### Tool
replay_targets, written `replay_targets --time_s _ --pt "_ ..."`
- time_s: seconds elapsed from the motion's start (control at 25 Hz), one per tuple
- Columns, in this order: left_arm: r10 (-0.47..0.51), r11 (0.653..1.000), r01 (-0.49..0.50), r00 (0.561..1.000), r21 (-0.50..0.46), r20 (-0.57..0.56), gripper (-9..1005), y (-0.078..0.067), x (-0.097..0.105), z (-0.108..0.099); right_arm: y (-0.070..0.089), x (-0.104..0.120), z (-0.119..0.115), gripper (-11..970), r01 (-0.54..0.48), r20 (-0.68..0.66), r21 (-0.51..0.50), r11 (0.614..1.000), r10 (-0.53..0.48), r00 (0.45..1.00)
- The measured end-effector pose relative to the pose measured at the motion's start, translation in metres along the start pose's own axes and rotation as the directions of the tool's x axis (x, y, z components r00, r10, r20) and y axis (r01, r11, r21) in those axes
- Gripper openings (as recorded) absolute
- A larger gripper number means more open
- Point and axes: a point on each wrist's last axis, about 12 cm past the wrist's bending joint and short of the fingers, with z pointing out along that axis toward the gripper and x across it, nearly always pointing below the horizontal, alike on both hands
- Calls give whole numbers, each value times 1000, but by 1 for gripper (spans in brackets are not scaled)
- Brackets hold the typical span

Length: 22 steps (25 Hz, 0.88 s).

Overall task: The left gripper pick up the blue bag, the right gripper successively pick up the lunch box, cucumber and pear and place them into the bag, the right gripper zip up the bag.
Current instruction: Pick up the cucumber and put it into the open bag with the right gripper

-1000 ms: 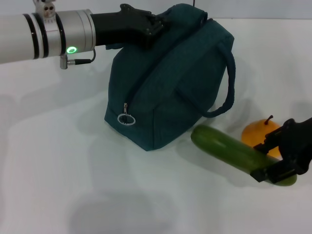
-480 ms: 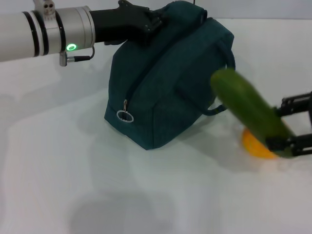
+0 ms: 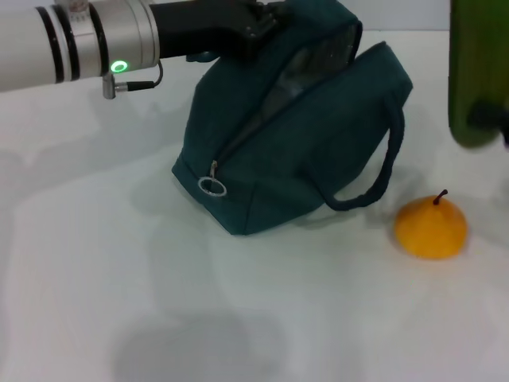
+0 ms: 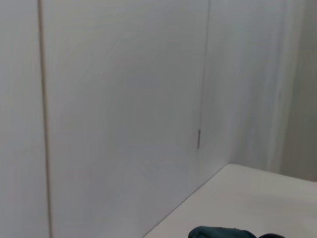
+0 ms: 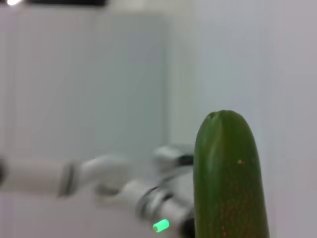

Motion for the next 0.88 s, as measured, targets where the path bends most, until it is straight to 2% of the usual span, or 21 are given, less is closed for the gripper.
replay_targets --time_s 0.12,0.28,0.56,0.88 --pt "12 1000 -12 1000 18 2 48 -2 -3 1 -13 9 6 663 -34 84 98 995 26 996" --pt "19 999 -19 1000 31 -1 48 -4 -4 3 -30 14 21 668 -40 139 166 985 17 990" --pt "30 999 -29 1000 44 -10 48 -7 -3 4 -51 7 54 676 -65 220 185 981 23 975" --pt "20 999 -21 1000 41 18 47 -7 -6 5 -57 10 84 686 -79 257 149 986 39 966"
